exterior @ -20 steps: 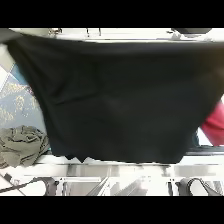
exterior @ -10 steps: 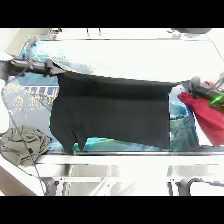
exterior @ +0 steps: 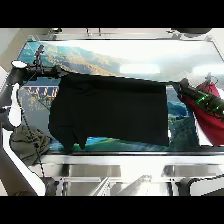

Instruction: Fold the shirts.

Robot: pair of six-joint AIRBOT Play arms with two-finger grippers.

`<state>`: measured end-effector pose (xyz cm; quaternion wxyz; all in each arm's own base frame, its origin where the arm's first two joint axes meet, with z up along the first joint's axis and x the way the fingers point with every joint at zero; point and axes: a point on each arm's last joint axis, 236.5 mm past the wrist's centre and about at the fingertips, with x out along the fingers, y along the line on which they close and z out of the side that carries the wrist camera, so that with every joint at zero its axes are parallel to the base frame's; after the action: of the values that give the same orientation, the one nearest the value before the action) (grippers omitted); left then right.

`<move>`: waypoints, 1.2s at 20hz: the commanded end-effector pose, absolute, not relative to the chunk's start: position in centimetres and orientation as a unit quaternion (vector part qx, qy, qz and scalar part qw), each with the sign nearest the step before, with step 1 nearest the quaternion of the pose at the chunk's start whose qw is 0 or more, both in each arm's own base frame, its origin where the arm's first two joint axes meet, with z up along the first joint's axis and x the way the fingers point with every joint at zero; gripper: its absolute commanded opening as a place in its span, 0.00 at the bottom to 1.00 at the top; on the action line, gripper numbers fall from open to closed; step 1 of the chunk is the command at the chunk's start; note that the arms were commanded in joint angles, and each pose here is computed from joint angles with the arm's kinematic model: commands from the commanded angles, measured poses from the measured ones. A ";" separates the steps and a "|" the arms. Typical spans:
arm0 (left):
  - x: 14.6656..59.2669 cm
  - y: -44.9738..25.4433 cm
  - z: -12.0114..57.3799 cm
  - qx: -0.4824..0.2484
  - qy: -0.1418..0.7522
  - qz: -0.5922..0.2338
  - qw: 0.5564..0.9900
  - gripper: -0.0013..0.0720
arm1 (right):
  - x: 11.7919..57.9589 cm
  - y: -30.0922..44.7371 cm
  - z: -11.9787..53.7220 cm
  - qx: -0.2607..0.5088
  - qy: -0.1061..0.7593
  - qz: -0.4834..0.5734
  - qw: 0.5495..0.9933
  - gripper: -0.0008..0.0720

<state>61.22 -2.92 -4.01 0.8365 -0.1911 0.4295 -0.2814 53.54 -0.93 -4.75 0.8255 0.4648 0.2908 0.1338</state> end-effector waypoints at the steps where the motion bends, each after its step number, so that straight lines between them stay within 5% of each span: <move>1: 60.4 -1.4 -6.2 -0.138 0.461 -0.267 0.835 0.04 | 51.9 1.2 -5.7 0.455 0.333 0.168 0.808 0.03; 8: 58.0 -0.7 -7.4 -0.082 0.500 -0.287 0.813 0.04 | 48.7 2.3 -9.0 0.437 0.411 0.165 0.783 0.03; 19: 57.0 -1.2 -7.3 -0.083 0.511 -0.302 0.800 0.04 | 48.4 2.7 -8.9 0.445 0.417 0.170 0.774 0.04; 20: 56.8 -1.3 -7.3 -0.085 0.515 -0.305 0.797 0.04 | 48.1 3.2 -8.6 0.448 0.419 0.183 0.768 0.11; 21: 56.5 -1.4 -7.1 -0.089 0.519 -0.306 0.793 0.25 | 47.8 3.6 -8.0 0.450 0.419 0.197 0.764 0.32; 22: 56.2 -1.3 -6.5 -0.094 0.522 -0.305 0.791 0.52 | 47.3 3.8 -7.0 0.453 0.417 0.214 0.758 0.33; 24: 55.8 -0.5 -4.3 -0.103 0.520 -0.296 0.795 0.83 | 46.1 2.6 -5.7 0.457 0.427 0.218 0.749 0.33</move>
<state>56.53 -0.89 -6.18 0.7979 -0.0891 0.5147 -0.3007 47.58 2.82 -7.25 0.7655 0.4501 0.4154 0.1971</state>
